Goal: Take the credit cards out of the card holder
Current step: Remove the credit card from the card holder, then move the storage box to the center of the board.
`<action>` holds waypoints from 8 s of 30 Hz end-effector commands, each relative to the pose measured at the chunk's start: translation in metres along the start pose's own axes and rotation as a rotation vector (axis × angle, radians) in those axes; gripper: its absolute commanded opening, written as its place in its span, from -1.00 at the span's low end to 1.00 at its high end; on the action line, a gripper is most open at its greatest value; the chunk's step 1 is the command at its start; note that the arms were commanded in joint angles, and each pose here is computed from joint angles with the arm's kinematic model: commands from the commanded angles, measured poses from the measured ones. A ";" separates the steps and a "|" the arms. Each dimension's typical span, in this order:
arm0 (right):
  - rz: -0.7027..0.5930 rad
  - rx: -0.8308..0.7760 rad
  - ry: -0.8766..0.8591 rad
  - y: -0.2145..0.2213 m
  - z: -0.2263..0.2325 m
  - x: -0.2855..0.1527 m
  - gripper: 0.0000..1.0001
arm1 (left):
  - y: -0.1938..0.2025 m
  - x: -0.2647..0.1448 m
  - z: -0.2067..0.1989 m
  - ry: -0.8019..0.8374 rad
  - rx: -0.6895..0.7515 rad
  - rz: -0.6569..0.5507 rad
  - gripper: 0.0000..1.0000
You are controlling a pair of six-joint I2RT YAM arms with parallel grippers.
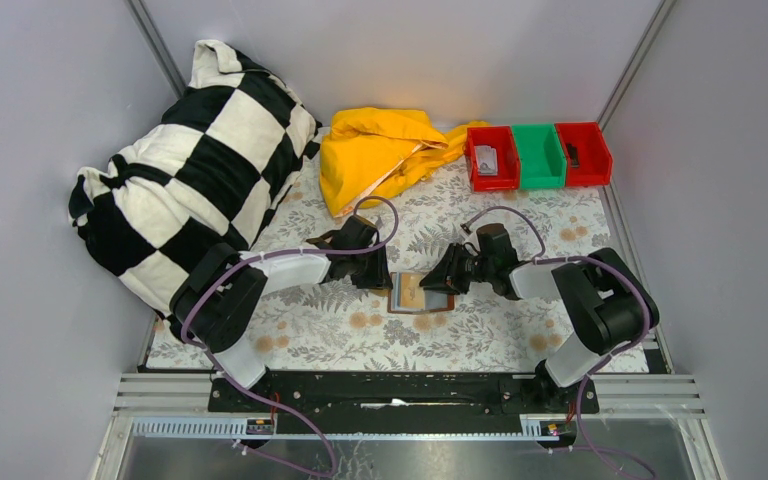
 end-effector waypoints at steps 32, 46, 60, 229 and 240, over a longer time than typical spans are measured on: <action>0.001 0.011 0.016 0.004 -0.016 0.007 -0.38 | 0.019 0.002 0.034 -0.105 0.015 0.045 -0.32; 0.015 0.018 0.000 0.009 -0.016 0.007 -1.00 | 0.021 0.002 0.037 -0.114 0.012 0.047 -0.32; 0.048 -0.029 0.049 0.012 -0.033 -0.012 -1.00 | 0.020 -0.003 0.057 -0.152 -0.015 0.045 -0.32; -0.539 -0.485 0.963 -0.425 -0.069 -0.235 -1.00 | -0.050 -0.151 -0.043 0.385 0.048 -0.169 0.24; -0.408 -0.414 0.949 -0.413 -0.147 -0.177 -1.00 | -0.053 -0.143 -0.042 0.378 0.017 -0.167 0.24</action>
Point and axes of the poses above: each gripper's point midway between its finger pads, its own x axis out along the fingers, its own z axis along the line the jaws close on, y = z × x, the point moved 2 cm from there along -x, back along the fingers, and after that the axes turned 10 degrees about -x, right-handed, at the moved point
